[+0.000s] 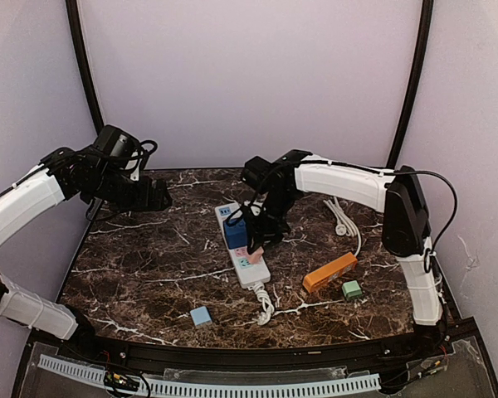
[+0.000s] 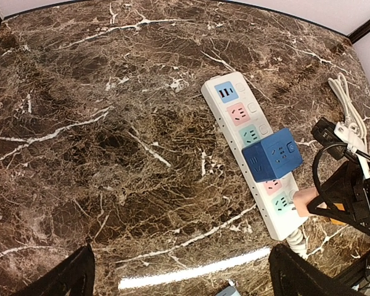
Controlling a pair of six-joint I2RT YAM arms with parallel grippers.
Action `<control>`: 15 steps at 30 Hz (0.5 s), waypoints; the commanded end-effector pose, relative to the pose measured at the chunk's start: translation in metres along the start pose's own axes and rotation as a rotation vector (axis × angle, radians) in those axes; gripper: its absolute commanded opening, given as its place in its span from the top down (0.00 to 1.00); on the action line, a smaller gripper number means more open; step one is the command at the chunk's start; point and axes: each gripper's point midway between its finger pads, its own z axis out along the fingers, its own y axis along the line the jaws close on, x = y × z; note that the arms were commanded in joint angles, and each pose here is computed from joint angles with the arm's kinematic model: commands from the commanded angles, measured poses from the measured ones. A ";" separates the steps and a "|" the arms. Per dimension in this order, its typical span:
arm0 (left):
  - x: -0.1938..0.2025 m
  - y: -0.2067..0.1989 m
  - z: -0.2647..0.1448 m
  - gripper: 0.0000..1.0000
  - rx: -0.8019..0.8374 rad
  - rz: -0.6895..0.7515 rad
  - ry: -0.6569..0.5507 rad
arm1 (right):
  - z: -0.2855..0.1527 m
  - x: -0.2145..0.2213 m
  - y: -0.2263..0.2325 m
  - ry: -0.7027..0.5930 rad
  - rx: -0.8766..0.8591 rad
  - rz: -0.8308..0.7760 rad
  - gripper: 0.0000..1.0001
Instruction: Insert the plug
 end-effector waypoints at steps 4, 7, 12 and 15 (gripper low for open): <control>-0.001 0.004 -0.014 0.01 -0.003 -0.008 -0.019 | 0.011 -0.001 -0.004 0.015 0.039 0.004 1.00; -0.001 0.003 -0.014 0.01 0.008 -0.005 -0.024 | 0.012 -0.004 -0.004 0.010 0.037 0.009 1.00; -0.001 0.002 -0.016 0.01 0.020 -0.002 -0.031 | 0.015 -0.006 -0.004 0.011 0.036 0.015 1.00; -0.001 0.002 -0.016 0.01 0.019 0.001 -0.031 | 0.016 -0.008 -0.003 0.008 0.036 0.015 1.00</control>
